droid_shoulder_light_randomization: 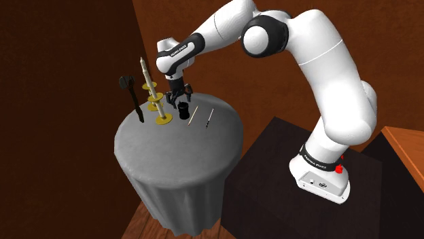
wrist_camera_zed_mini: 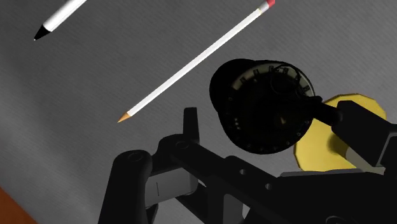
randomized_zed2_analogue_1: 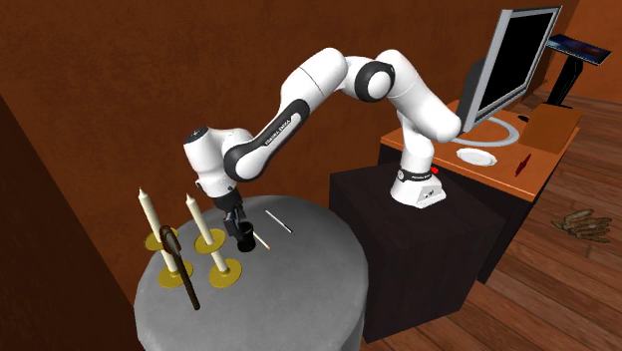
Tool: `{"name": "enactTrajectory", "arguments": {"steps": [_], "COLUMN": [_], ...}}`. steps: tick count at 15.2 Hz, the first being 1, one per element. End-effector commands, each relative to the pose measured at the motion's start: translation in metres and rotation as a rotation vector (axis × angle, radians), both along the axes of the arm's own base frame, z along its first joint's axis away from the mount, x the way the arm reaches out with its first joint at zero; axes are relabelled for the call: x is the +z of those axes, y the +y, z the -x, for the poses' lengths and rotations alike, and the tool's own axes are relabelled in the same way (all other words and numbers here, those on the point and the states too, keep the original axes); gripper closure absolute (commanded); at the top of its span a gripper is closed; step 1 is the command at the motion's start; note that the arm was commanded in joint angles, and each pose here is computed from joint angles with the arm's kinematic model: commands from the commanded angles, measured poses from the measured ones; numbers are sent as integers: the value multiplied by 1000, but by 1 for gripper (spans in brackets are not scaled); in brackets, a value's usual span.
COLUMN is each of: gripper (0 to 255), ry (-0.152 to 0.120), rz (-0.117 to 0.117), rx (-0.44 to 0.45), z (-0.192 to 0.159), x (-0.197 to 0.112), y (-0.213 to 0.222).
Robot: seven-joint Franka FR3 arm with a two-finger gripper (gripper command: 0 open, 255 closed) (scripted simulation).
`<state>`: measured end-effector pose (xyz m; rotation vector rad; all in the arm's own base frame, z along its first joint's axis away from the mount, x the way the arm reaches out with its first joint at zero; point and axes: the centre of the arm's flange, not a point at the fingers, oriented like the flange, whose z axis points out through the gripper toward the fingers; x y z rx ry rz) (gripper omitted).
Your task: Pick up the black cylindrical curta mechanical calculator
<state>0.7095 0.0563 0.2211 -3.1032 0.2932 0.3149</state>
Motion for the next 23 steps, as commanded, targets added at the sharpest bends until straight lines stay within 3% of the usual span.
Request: {"name": "enactTrajectory", "arguments": {"steps": [1, 4, 5, 14, 23], "gripper": [0, 0, 255, 255, 255], "ry": [1, 1, 1, 1, 1], "rz": [0, 0, 0, 0, 0], "rx": [0, 0, 0, 0, 0], "z": [0, 0, 1, 0, 0], "x": [-12, -21, -19, -21, 27], "y": [0, 0, -1, 0, 0]}}
